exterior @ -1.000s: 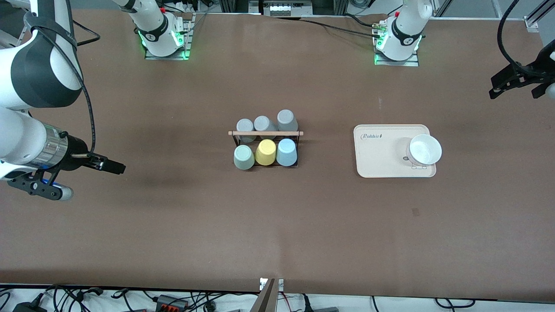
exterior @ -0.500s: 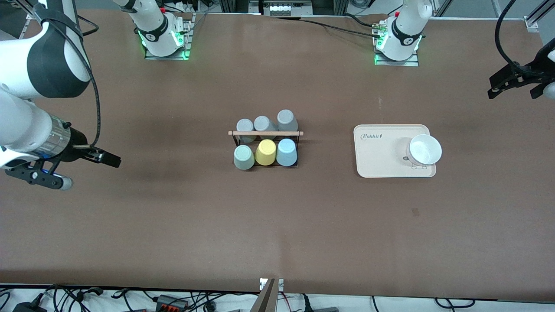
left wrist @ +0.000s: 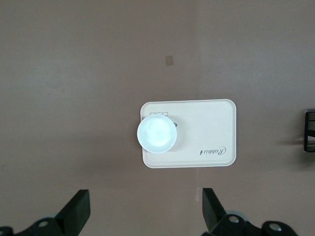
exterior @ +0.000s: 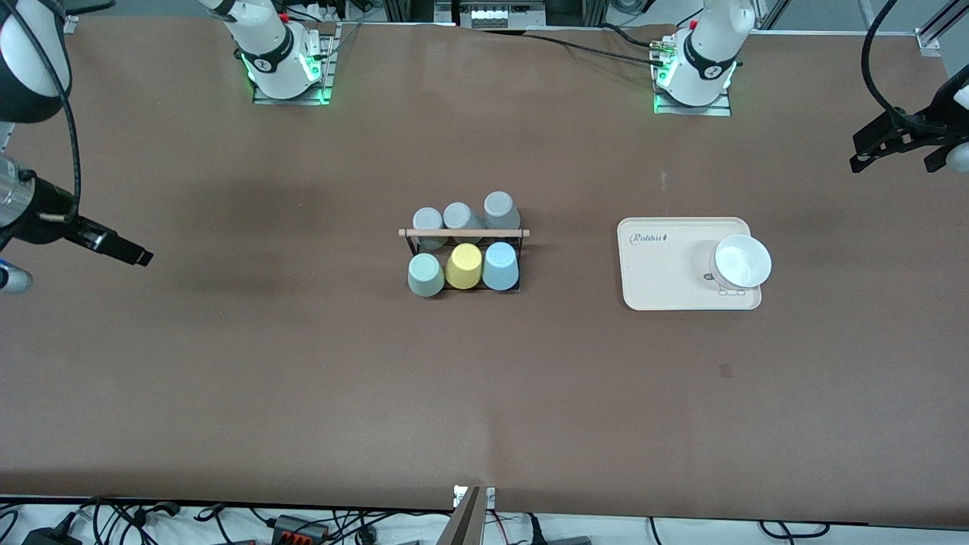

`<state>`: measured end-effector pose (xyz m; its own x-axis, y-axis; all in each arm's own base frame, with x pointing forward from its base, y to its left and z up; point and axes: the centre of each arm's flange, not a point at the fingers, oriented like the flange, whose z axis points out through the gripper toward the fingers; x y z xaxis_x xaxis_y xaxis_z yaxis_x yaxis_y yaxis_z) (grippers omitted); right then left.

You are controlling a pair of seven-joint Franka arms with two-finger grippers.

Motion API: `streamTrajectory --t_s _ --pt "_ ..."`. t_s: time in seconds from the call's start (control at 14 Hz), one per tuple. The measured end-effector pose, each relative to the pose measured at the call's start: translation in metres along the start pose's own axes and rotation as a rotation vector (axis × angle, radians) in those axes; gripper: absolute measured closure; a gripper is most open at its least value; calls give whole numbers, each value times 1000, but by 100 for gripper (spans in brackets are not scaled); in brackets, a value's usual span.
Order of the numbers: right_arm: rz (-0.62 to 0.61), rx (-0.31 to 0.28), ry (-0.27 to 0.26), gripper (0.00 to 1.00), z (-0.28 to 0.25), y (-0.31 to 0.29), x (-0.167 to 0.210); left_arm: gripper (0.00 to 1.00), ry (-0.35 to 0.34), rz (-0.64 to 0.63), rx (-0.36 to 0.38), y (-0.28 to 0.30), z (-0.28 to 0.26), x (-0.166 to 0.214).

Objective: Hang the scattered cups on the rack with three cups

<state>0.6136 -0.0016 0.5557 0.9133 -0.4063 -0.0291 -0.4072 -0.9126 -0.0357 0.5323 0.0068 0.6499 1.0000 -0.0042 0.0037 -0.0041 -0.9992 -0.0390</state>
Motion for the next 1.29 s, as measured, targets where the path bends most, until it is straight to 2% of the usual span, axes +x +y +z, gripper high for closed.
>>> streamTrajectory --t_s 0.43,0.71,1.29 --pt "-109 -7 37 0 -7 39 -28 0 0 0 0 0 0 0" --pt "-96 -23 78 0 -11 54 -22 0 0 0 0 0 0 0" --pt "-80 -18 93 0 -14 52 -21 0 0 -1 0 0 0 0"
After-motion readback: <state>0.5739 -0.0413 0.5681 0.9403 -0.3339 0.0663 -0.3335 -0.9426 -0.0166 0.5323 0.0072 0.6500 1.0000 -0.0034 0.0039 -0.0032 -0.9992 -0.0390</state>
